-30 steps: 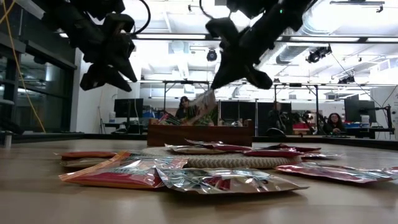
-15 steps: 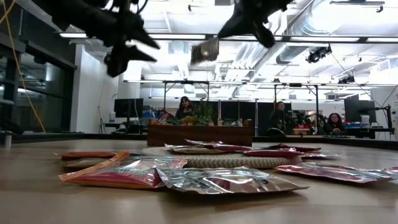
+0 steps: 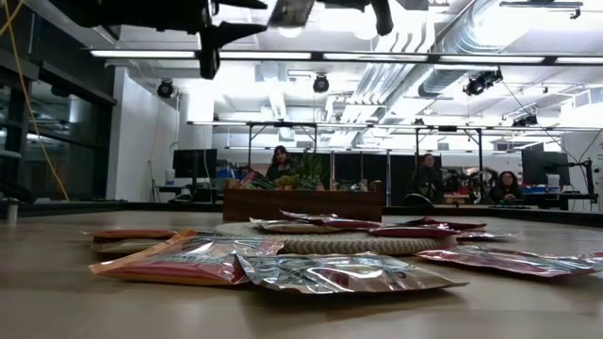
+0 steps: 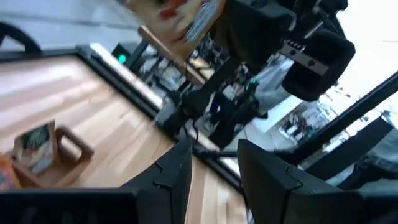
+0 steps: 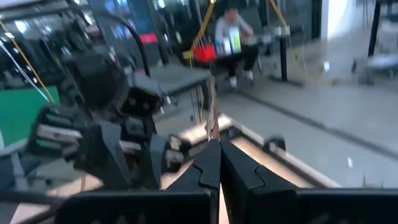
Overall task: Pick & Place Tea
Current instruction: Put the light brown tea bag into the right section of the wooden organizer
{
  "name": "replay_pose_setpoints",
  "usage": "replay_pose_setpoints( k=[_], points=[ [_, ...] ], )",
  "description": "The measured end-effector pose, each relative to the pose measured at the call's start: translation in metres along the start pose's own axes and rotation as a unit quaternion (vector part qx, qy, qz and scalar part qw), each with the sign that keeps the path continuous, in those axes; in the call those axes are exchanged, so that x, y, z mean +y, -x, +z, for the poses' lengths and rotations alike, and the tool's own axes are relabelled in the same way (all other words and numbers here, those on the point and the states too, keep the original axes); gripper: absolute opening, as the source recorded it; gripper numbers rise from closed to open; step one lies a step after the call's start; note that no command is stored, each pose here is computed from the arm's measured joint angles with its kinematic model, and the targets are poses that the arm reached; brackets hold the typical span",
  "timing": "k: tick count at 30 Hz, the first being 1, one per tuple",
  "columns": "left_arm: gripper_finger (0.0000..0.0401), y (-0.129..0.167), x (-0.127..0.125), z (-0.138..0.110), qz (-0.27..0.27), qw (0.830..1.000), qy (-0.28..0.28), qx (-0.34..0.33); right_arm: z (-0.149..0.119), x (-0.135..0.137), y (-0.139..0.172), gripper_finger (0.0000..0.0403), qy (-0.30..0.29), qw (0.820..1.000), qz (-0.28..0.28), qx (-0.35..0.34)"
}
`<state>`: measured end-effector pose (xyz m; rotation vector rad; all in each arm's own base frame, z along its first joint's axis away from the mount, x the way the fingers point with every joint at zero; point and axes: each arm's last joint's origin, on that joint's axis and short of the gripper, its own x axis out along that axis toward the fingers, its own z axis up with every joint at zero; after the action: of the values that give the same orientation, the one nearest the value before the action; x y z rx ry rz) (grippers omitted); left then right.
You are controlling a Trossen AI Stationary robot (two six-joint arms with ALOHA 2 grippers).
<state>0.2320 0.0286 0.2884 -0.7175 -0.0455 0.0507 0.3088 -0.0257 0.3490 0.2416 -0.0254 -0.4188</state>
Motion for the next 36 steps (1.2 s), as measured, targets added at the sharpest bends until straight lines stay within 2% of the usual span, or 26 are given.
replay_pose_setpoints(
  k=[9, 18, 27, 36],
  points=[
    [0.0129, 0.002, -0.012, 0.017, -0.045, 0.993, -0.027, -0.104, 0.018, 0.004, 0.002, 0.0000, 0.055, 0.994, 0.015, -0.091],
    [0.0129, 0.003, -0.020, 0.038, -0.101, 0.967, -0.047, -0.229, 0.029, 0.006, 0.004, 0.0000, 0.048, 0.987, 0.046, -0.146],
    [0.0129, -0.013, -0.017, 0.049, -0.118, 0.966, -0.053, -0.223, 0.035, 0.008, 0.006, 0.0000, 0.034, 0.982, 0.065, -0.175],
    [0.0129, -0.024, -0.022, 0.057, -0.134, 0.962, -0.057, -0.231, 0.035, 0.008, 0.006, 0.0000, 0.023, 0.982, 0.072, -0.173]
  ],
)
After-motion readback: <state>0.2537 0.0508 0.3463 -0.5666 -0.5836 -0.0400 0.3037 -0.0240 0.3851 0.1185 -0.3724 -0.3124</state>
